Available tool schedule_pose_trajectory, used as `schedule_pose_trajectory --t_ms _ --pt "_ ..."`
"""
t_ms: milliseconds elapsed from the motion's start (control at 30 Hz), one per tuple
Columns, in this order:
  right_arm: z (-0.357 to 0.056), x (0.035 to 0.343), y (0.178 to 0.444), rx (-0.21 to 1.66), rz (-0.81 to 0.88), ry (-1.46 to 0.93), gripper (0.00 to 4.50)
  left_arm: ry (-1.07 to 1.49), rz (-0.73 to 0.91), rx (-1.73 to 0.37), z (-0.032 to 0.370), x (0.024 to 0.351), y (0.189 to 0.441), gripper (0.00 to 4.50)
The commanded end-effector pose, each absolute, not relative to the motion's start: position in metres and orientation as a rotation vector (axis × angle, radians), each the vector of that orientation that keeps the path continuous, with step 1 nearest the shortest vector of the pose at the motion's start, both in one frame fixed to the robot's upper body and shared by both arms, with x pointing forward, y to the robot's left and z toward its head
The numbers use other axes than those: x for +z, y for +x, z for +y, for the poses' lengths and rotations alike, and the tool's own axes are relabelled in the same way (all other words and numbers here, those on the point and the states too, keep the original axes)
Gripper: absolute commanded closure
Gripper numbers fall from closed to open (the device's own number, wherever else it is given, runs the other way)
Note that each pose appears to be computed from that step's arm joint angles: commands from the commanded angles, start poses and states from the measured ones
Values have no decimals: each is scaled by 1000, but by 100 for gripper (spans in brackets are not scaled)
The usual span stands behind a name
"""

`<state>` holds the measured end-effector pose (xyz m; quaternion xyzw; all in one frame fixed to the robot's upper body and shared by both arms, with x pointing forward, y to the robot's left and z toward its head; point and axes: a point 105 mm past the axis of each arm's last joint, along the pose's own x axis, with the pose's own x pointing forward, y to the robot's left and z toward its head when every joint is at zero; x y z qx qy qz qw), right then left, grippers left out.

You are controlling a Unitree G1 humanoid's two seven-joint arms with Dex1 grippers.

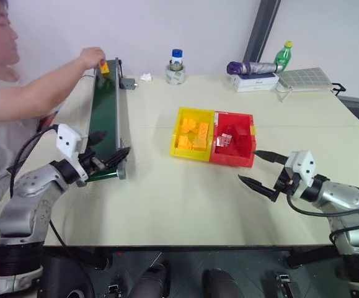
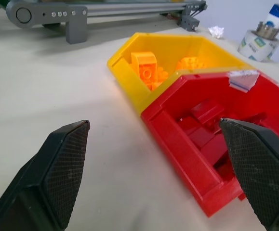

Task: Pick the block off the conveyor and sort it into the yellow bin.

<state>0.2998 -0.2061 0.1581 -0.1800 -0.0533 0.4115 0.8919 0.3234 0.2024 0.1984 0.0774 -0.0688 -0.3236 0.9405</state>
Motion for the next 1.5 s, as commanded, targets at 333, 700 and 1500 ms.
schedule_pose_trajectory --t_ms 333,700,1500 --pt "-204 172 299 856 -167 -411 0 195 -195 -656 204 209 314 2" --pt "-200 172 303 878 -169 -407 0 132 -231 -609 205 208 296 2" --pt "-197 173 307 892 -184 -409 0 -11 -300 89 213 171 286 2"
